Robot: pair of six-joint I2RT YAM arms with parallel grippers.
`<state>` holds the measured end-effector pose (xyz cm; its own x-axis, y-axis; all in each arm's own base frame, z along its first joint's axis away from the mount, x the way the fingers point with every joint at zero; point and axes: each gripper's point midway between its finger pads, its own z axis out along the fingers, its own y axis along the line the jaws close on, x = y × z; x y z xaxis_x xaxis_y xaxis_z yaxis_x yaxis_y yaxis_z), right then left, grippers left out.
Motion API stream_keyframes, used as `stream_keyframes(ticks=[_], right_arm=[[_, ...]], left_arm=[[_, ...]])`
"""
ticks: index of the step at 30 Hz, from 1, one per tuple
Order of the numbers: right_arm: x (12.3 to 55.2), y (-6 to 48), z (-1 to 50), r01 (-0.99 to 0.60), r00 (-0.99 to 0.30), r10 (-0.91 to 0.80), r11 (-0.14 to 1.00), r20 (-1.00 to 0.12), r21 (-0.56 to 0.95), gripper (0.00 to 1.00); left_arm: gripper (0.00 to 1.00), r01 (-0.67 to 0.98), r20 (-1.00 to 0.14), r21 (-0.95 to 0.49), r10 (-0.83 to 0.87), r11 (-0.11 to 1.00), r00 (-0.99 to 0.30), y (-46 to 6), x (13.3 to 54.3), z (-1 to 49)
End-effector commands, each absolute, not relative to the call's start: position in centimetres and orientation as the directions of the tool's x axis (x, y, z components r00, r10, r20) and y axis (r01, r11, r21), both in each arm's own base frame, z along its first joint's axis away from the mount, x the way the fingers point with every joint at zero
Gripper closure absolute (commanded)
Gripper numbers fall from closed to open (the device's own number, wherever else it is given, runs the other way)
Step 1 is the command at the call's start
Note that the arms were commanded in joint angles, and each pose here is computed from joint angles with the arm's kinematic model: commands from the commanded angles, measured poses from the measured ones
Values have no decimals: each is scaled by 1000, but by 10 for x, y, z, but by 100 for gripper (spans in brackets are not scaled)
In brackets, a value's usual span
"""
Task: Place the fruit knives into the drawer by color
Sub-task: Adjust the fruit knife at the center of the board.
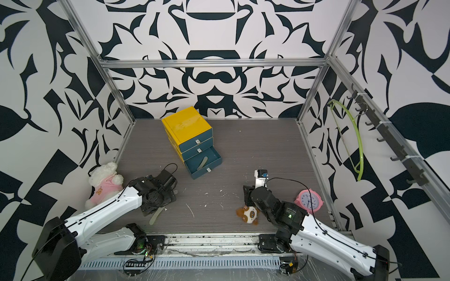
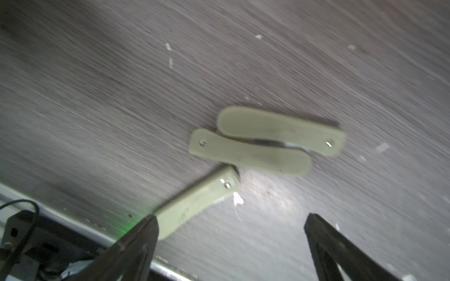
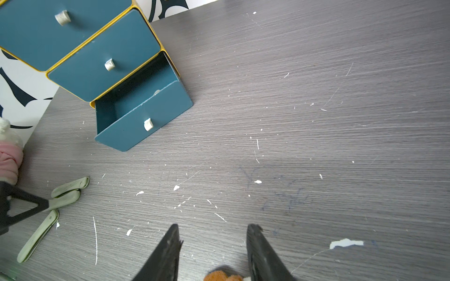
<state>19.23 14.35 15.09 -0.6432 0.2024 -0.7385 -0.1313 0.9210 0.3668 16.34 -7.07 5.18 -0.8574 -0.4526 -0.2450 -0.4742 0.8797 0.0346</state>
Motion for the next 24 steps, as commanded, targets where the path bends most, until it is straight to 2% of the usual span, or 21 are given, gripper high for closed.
stream_keyframes(ticks=[1,10,15,24], right_arm=[[194,138,159,-126,-616,223,919,-756,373,53],[189,122,168,-116,-582,239,922,-778,370,53],[188,117,172,-110,-571,244,924,-784,367,53],[187,115,174,-108,-566,247,924,-786,368,53]], left_arm=[[1,-482,-254,73,-451,873,-855,-65,165,39],[1,-492,-142,128,-475,861,-869,-72,149,9],[0,-473,-98,89,-464,877,-880,-95,141,-4],[18,-389,-55,25,-388,921,-920,-138,131,2]])
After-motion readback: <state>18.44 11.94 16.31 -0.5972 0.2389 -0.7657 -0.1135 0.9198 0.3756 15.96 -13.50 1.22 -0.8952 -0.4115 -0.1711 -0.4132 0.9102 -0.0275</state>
